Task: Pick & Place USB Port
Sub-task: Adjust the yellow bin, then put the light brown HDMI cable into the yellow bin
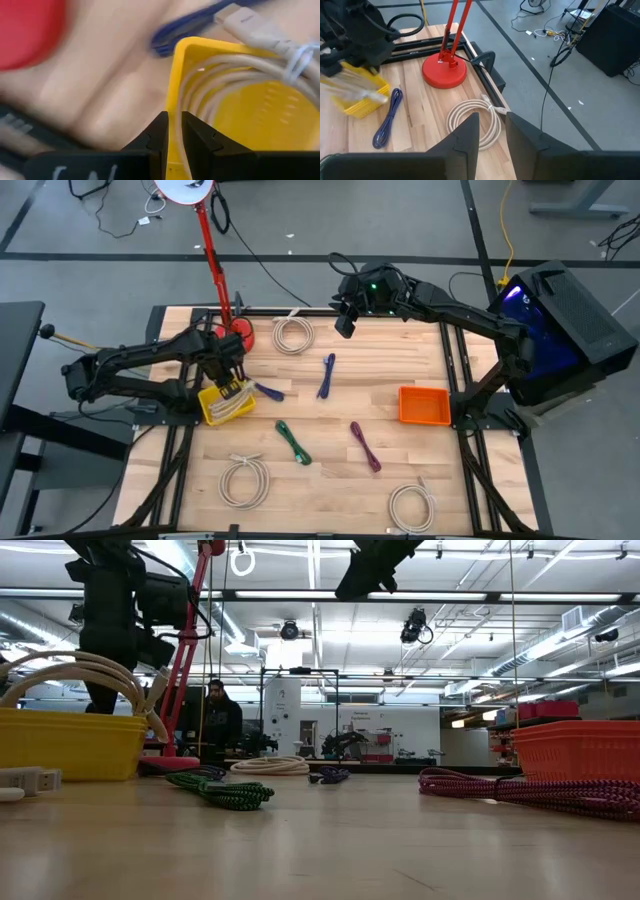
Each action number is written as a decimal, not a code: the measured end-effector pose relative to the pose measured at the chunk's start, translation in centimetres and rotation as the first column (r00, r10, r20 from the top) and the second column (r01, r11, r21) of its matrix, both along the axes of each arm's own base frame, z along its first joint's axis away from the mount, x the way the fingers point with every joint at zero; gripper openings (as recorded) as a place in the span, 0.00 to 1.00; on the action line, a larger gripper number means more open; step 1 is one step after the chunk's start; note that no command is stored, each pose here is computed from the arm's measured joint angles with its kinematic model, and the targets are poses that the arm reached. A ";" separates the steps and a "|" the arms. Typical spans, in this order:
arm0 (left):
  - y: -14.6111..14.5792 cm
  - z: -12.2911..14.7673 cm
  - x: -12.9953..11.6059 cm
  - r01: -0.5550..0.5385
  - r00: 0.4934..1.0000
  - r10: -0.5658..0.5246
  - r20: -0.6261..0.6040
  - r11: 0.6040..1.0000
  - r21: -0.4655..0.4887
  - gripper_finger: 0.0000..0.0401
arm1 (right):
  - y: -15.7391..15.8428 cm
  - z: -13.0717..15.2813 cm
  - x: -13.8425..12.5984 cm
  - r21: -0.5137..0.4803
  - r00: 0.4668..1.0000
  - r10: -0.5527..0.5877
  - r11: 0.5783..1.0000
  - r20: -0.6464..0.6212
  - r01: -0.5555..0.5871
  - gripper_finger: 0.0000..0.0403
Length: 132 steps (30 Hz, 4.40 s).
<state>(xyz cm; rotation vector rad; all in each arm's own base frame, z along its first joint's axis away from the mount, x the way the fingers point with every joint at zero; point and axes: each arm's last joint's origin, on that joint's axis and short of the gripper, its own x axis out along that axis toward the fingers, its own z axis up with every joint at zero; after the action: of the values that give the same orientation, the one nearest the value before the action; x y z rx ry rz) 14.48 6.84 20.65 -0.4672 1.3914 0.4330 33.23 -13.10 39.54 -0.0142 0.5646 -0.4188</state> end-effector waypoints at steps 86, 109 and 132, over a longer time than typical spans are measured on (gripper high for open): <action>-6.4 -0.7 8.5 0.194 0.968 -0.132 0.212 0.934 -0.301 0.06 | 0.0 -0.1 0.0 -0.017 1.000 0.012 1.000 -0.018 -0.013 0.24; -2.9 3.2 10.4 0.202 0.913 -0.201 0.355 0.979 0.034 0.06 | 0.2 0.0 0.1 0.021 0.996 0.085 0.996 0.008 -0.085 0.24; 7.6 -1.3 12.6 0.298 0.941 -0.328 0.081 0.919 0.256 0.50 | 6.0 1.1 2.4 0.045 0.939 0.300 0.949 0.166 -0.311 0.24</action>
<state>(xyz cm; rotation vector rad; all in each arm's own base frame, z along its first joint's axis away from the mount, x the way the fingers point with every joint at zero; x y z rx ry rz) 27.03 14.45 19.37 -0.0657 1.2471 0.2988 35.62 -7.12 40.67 -0.0011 0.4113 -0.0946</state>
